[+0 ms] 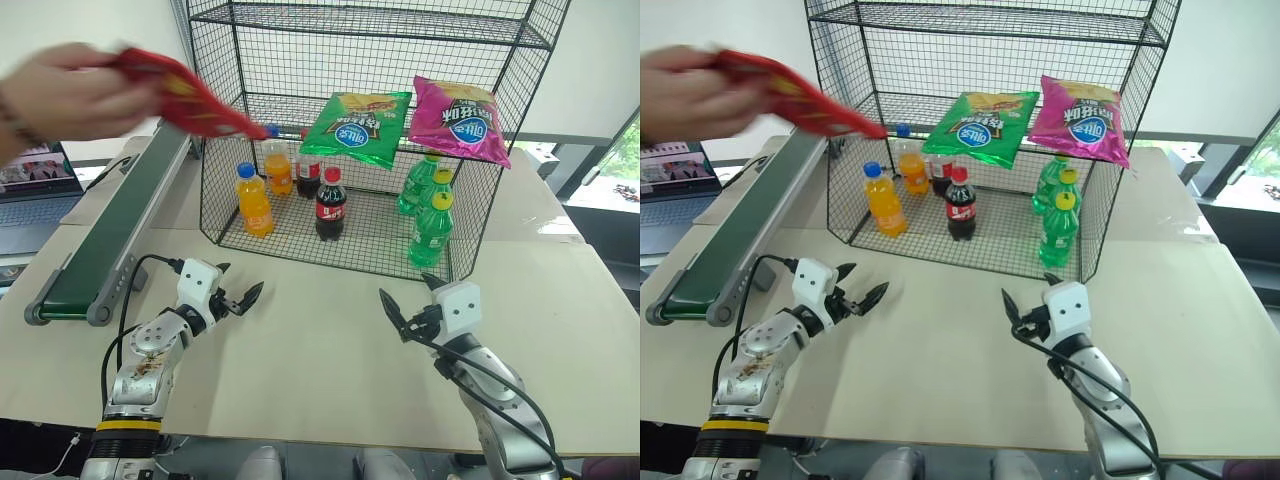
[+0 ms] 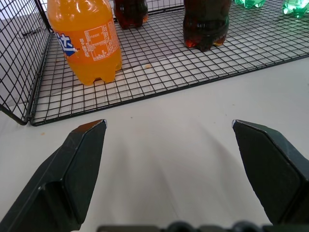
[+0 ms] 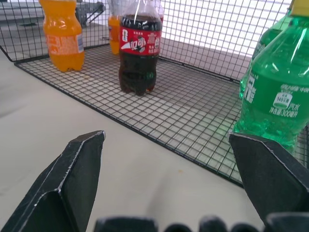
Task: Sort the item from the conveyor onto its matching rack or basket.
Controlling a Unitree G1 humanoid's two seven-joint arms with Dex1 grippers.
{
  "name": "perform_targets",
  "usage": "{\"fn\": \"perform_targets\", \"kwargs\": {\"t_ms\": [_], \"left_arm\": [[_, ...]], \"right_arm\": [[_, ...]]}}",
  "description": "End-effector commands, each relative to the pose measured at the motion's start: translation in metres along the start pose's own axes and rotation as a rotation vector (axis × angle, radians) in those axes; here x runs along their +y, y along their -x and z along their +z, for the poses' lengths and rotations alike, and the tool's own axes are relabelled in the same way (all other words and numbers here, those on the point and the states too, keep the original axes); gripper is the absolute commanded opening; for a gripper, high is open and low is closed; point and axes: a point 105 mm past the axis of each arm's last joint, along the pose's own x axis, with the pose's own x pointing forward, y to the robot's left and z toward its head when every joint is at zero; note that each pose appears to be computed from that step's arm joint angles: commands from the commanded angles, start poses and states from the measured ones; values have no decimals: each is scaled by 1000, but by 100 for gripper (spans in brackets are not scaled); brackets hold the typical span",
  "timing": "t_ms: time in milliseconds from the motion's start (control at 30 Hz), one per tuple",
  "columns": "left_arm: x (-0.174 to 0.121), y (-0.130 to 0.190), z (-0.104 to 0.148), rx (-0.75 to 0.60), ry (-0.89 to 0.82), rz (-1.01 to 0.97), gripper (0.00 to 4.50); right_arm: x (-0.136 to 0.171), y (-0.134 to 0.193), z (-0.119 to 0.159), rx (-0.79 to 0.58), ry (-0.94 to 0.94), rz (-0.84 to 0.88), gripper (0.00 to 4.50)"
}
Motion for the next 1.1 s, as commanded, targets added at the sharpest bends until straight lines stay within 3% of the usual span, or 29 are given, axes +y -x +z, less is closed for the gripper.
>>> {"fn": "perform_targets", "kwargs": {"t_ms": [33,567,800,1000,1100], "left_arm": [[8,3,11,-30,-44,26,444],[15,8,8,-25,-45,52,444],[30,21,13,-37,-3,88,444],[37,62,37,-71,81,86,444],[47,101,54,-129,248,166,444]], "right_arm": [[0,-2,12,-51,20,7,450],[-5,-2,14,-49,10,-11,450],[-1,-4,20,-60,25,63,450],[5,-4,46,-115,33,288,450],[19,-3,69,-169,-3,515,450]]}}
